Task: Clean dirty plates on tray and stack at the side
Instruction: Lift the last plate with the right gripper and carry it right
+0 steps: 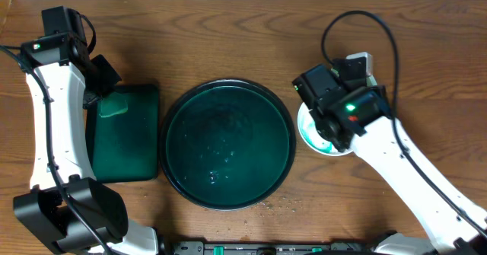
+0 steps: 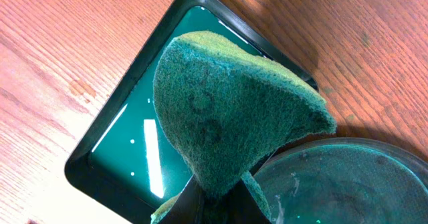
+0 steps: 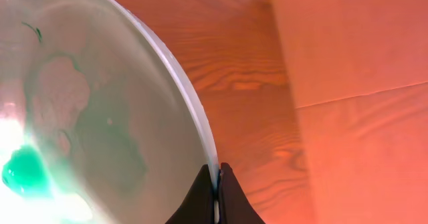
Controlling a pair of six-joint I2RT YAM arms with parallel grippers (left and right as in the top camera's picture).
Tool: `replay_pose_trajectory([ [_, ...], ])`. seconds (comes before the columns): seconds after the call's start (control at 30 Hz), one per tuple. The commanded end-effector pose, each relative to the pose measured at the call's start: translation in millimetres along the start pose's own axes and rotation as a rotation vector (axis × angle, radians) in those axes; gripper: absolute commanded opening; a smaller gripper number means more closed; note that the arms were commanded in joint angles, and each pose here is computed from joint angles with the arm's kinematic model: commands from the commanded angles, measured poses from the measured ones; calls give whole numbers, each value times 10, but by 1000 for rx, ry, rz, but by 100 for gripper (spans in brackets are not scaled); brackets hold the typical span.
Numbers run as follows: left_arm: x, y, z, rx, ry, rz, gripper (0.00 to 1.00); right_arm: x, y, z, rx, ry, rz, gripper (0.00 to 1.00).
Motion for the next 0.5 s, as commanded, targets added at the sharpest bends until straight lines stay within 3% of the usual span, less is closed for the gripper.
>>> replay_pose_trajectory([
  [0.0,36,21,7,2,12,-20,7,-158,-35,-95,-81,-7,190,1],
  [0.47,40,21,5,0,12,-23,7,-153,-244,-207,-192,-17,266,1],
])
Point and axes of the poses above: each gripper's point midway between its finger pads, its own y axis out along the fingers, its own x axis along the line the jaws close on, z = x × y, the point moved 4 cm from there along -y, back along the fingers, and after that the axes turned 3 degrees about -y, right-handed, at the moved point
